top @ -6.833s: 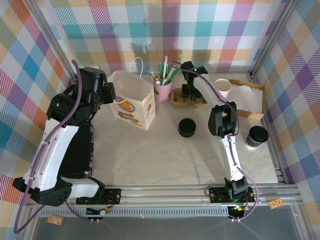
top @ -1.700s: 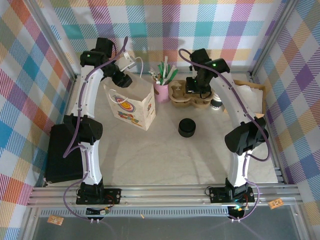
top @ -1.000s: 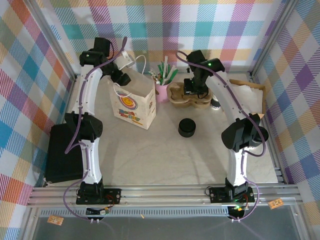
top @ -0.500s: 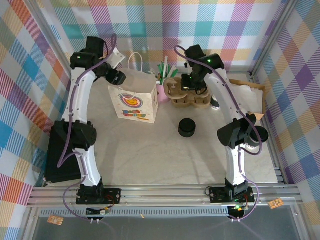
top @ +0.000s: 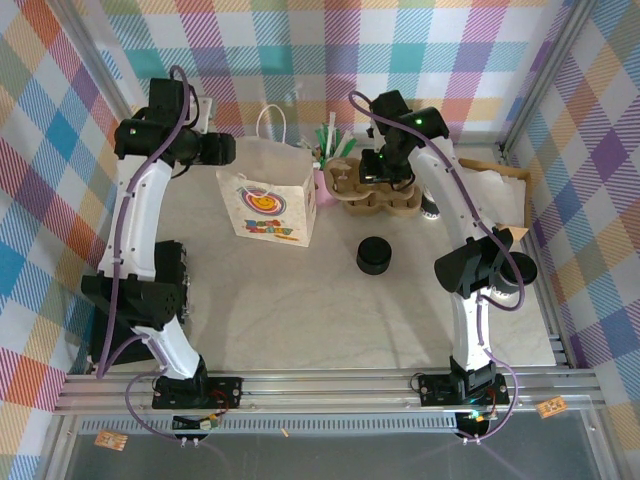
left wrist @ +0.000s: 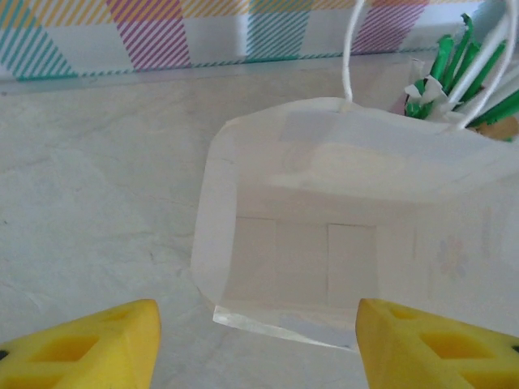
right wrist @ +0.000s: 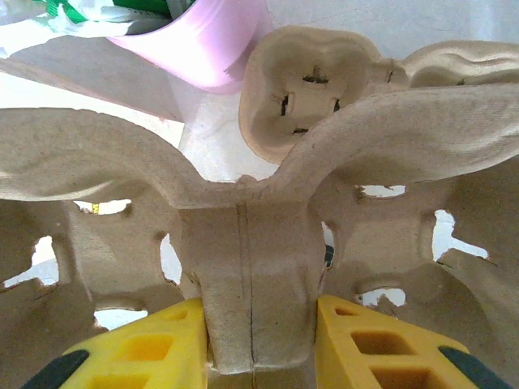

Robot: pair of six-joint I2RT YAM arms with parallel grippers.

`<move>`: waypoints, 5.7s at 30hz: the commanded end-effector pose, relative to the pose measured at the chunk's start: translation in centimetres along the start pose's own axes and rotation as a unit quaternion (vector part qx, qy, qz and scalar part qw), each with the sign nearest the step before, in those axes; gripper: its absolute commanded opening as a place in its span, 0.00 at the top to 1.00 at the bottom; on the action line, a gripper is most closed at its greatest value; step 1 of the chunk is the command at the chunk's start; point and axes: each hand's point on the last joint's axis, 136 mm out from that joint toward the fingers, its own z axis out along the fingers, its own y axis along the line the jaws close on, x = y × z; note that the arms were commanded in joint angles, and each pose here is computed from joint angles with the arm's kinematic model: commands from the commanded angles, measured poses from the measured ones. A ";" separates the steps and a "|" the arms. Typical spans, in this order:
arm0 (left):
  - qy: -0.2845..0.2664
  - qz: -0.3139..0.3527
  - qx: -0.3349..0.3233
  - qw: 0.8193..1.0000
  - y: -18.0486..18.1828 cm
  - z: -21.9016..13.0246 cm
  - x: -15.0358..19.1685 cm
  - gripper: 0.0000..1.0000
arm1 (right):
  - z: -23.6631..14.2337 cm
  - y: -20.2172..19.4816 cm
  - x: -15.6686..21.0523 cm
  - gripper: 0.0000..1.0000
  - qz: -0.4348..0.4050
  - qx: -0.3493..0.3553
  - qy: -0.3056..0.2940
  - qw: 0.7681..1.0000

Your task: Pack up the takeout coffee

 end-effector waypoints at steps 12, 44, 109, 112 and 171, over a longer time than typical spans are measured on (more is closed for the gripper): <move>0.060 -0.108 0.033 0.992 2.6 7.4 -0.8 0.34 | -2.0 1.0 0.6 0.65 -0.004 -0.019 -0.008 1.000; 0.067 -0.218 0.067 0.971 -0.1 0.7 7.6 1.00 | -4.3 1.4 2.6 0.65 -0.023 -0.046 -0.004 0.999; 0.184 0.303 0.114 0.928 -5.9 1.5 9.8 0.82 | -7.2 3.2 5.1 0.64 -0.024 -0.079 0.007 0.997; 0.181 0.302 0.119 0.928 -6.1 1.3 9.8 0.87 | -7.3 3.4 5.0 0.64 -0.025 -0.082 0.006 0.996; -0.058 0.037 0.101 0.992 -4.4 -9.6 8.7 0.36 | -13.9 22.3 5.7 0.64 -0.185 -0.482 -0.029 0.856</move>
